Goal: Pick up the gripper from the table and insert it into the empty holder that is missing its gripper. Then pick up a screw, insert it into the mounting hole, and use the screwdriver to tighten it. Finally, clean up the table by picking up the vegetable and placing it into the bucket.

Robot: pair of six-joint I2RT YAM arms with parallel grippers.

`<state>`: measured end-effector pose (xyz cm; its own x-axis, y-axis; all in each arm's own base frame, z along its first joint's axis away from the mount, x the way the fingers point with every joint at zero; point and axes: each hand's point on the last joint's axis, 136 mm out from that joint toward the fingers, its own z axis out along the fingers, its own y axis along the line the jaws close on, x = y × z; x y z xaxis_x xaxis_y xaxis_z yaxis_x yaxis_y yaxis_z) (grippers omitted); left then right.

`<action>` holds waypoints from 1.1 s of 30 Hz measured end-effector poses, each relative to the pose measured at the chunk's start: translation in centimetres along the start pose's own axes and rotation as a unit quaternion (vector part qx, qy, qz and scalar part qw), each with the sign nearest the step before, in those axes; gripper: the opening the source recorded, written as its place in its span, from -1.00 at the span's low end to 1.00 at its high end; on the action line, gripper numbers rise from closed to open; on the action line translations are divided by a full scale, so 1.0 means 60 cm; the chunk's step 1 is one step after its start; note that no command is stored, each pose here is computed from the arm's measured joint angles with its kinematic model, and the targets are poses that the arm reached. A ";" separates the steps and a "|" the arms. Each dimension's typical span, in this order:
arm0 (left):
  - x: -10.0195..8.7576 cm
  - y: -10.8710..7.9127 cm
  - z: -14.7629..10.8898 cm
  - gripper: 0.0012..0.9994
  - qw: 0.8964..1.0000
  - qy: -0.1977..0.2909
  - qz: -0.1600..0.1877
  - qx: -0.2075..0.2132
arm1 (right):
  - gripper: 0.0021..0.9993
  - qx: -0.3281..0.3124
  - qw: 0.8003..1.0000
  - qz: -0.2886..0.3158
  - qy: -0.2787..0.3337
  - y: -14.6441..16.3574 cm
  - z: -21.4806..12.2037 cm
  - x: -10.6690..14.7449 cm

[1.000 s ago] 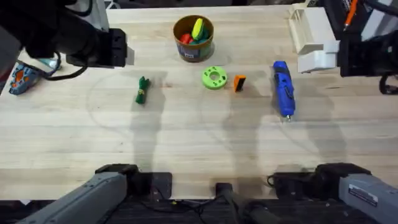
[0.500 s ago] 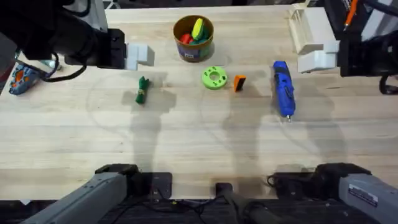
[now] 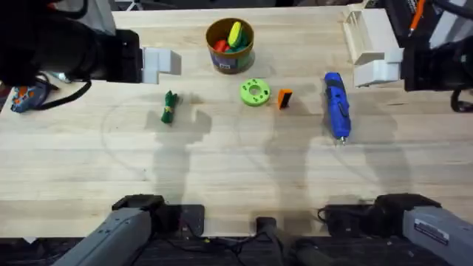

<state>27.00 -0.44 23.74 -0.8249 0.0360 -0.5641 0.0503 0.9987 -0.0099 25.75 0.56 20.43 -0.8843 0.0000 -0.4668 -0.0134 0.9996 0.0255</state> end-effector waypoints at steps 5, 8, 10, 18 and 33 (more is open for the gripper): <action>-0.006 -0.017 -0.038 0.97 0.999 -0.044 0.003 0.025 | 0.99 0.000 1.000 0.000 0.000 0.000 0.000 0.000; -0.009 -0.032 -0.064 0.97 0.996 -0.073 0.007 0.049 | 0.98 0.000 1.000 0.000 0.000 0.000 0.000 0.000; -0.008 -0.043 -0.079 0.97 0.994 -0.088 0.009 0.066 | 0.98 0.000 1.000 0.000 0.000 0.000 0.000 0.000; 0.025 -0.063 -0.109 0.97 0.992 -0.086 0.012 0.097 | 0.98 0.000 1.000 0.000 0.000 0.000 0.000 0.000; -0.080 -0.058 -0.147 0.97 0.970 -0.227 0.034 0.078 | 0.99 0.000 1.000 0.000 0.000 0.000 0.000 0.000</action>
<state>25.82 -3.74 33.79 -0.4864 0.0459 -0.8725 0.2097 0.9756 -0.0655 25.75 0.56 20.43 -0.8843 0.0000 -0.4668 -0.0134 0.9996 0.0255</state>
